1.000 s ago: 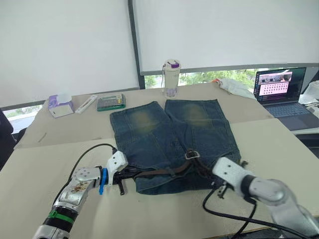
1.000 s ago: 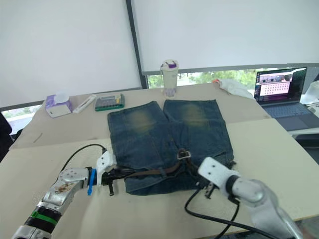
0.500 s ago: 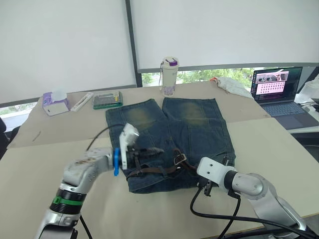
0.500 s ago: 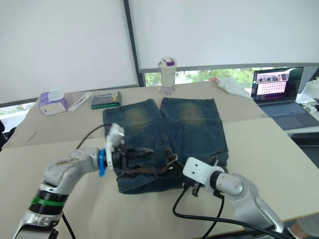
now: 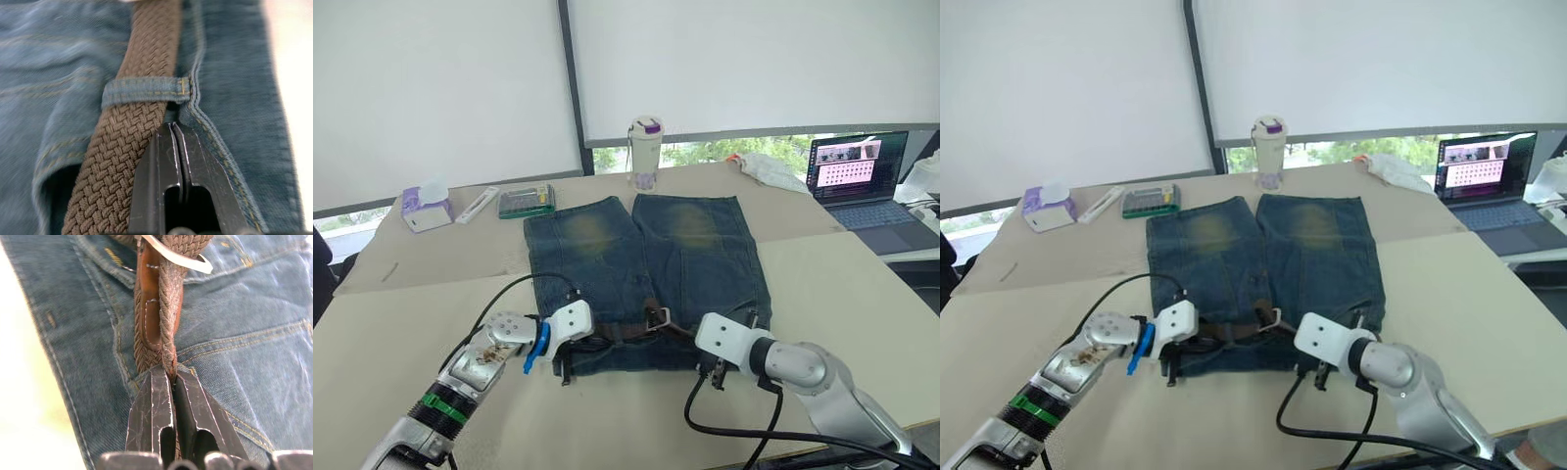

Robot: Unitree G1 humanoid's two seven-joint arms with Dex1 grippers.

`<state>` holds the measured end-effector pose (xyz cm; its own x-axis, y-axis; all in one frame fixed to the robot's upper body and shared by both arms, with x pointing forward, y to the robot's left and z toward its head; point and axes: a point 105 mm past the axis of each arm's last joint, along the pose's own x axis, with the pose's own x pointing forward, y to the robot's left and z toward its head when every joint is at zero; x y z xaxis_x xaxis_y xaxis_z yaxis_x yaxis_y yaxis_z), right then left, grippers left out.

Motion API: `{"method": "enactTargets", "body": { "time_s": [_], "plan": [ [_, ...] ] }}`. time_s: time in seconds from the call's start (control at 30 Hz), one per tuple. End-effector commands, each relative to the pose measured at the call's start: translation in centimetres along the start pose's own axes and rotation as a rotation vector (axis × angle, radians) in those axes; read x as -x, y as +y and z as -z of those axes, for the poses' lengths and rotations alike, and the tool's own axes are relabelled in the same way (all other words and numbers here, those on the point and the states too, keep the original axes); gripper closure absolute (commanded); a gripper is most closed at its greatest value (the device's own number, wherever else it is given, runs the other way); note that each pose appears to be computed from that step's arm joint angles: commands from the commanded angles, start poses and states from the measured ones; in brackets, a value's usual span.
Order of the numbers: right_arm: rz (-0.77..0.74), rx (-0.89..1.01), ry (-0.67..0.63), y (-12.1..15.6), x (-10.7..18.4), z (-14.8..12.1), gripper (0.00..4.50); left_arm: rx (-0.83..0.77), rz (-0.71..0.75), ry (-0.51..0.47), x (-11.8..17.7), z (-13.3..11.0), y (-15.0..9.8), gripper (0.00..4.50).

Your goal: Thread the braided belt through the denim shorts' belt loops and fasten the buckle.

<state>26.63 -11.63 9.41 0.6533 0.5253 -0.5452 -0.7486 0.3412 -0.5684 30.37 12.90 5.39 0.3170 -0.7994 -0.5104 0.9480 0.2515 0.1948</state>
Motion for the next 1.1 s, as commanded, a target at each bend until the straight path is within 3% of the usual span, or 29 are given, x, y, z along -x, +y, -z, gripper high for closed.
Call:
{"method": "enactTargets", "body": {
  "time_s": [0.03, 0.5, 0.77, 1.1],
  "plan": [
    [0.007, 0.058, 0.015, -0.4, 0.0, 0.1, 4.5, 0.104, -0.072, 0.215, 2.5, 6.1, 0.6, 4.43],
    [0.11, 0.112, 0.082, -3.0, 2.4, 0.8, 4.5, 0.135, -0.106, 0.163, 2.6, 5.9, 1.1, 4.43],
    [0.115, 0.1, 0.12, -2.8, 2.7, 2.0, 4.5, 0.128, -0.117, 0.202, 2.9, 6.6, 1.4, 4.43],
    [0.118, 0.076, 0.226, -2.2, 3.6, 5.5, 4.5, 0.141, -0.13, 0.269, 3.6, 7.8, 1.6, 4.43]
  ]
}}
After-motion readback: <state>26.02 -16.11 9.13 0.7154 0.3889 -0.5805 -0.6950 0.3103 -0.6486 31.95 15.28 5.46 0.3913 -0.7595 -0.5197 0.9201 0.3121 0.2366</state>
